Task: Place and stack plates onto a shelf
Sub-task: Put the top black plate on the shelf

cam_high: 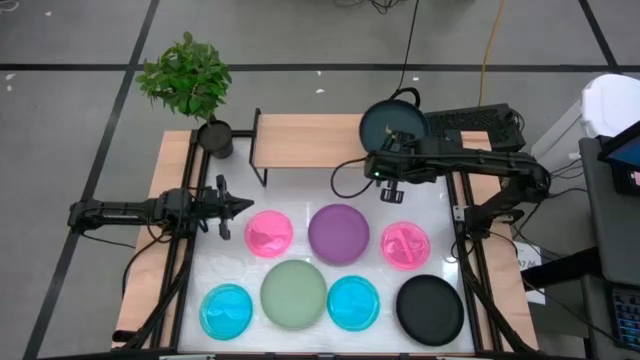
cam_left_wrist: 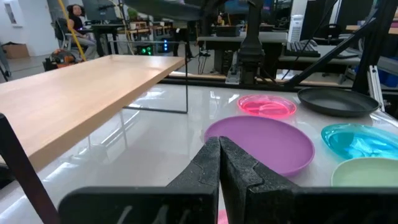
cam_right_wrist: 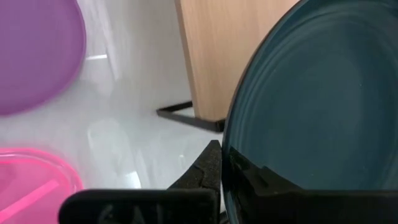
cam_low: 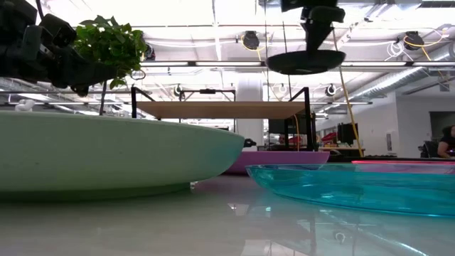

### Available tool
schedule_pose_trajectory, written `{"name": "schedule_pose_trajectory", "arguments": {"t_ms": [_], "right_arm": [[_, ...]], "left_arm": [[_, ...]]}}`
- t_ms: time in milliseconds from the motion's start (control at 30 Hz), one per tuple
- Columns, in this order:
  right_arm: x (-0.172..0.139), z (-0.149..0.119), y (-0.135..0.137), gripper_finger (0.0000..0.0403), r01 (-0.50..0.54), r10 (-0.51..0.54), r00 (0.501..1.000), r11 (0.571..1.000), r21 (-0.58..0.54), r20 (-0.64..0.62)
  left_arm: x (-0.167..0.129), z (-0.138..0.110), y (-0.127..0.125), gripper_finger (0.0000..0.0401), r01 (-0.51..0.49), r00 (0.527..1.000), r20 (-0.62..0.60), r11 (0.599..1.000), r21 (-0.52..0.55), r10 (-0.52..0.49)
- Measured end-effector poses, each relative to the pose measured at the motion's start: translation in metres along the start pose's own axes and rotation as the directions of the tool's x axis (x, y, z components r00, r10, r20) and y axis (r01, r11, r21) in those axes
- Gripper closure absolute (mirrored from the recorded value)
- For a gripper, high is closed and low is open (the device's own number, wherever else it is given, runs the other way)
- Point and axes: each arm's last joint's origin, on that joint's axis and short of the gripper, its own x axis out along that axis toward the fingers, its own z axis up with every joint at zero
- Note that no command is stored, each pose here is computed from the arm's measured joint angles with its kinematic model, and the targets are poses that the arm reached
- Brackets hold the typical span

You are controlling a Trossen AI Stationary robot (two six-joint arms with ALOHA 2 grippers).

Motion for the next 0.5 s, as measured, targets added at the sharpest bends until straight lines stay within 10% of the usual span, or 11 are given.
{"name": "schedule_pose_trajectory", "arguments": {"t_ms": [500], "right_arm": [[-0.013,0.028,-0.009,0.0403,0.033,-0.020,0.974,0.998,-0.055,0.226]], "left_arm": [[0.000,-0.001,0.000,0.0397,0.000,1.000,-0.008,1.000,-0.025,0.000]]}}
